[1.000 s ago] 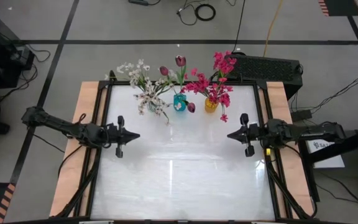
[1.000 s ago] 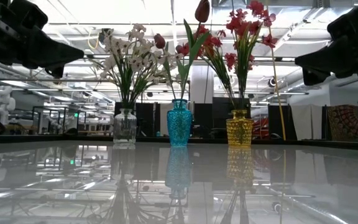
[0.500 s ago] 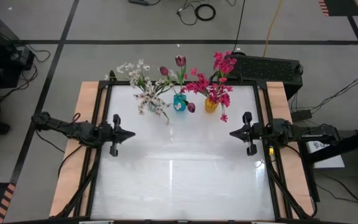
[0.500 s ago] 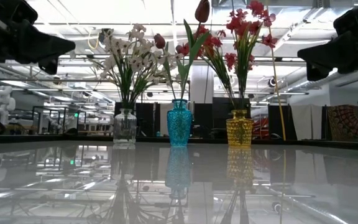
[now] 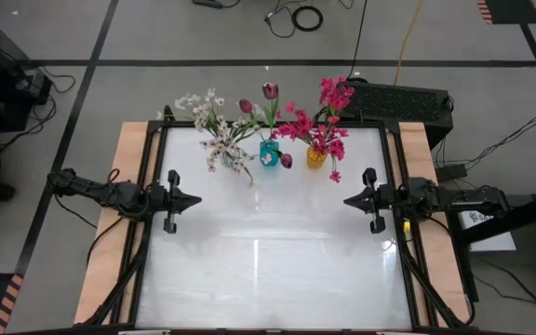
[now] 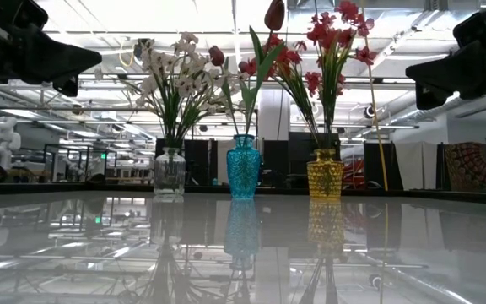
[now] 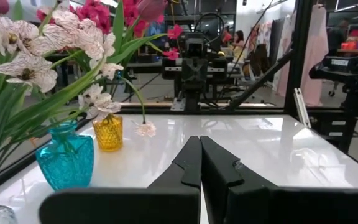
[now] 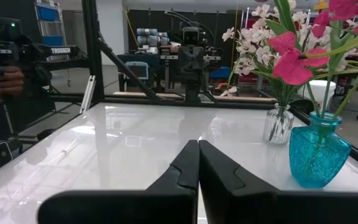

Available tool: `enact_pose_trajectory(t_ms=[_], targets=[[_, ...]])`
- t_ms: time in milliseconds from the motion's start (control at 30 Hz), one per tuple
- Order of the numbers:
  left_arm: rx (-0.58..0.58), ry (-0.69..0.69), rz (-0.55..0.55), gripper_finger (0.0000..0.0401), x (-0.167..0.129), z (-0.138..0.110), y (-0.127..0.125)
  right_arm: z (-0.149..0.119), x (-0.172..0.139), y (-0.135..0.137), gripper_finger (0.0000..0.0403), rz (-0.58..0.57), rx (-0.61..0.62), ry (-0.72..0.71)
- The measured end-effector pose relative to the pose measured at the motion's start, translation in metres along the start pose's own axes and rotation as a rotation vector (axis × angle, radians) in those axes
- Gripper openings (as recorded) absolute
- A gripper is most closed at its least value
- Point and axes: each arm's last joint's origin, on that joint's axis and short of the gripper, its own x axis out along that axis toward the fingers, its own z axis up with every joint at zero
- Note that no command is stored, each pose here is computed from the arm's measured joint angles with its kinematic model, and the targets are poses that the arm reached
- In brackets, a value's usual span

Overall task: Sort flowers into vase by color
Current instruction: Return to Home Position

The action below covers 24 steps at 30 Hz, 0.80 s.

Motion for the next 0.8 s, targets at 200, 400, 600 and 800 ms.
enact_pose_trajectory(t_ms=[200, 400, 600, 800], targets=[[0.009, 0.002, 0.012, 0.0, 0.0, -0.0001, 0.0004, 0.0, 0.0, 0.0, 0.0, 0.0, 0.0, 0.0], [0.019, 0.002, 0.065, 0.0, 0.0002, 0.0, 0.0027, 0.0, 0.0, -0.0002, 0.0, -0.002, -0.047, 0.0], [0.011, 0.003, 0.118, 0.0, 0.001, -0.0002, 0.0076, -0.0001, -0.0001, -0.0025, 0.0, -0.022, -0.053, 0.0], [0.003, 0.002, 0.11, 0.0, 0.0012, -0.0002, 0.0079, 0.0002, -0.0001, -0.0022, 0.0, -0.001, -0.04, -0.003]])
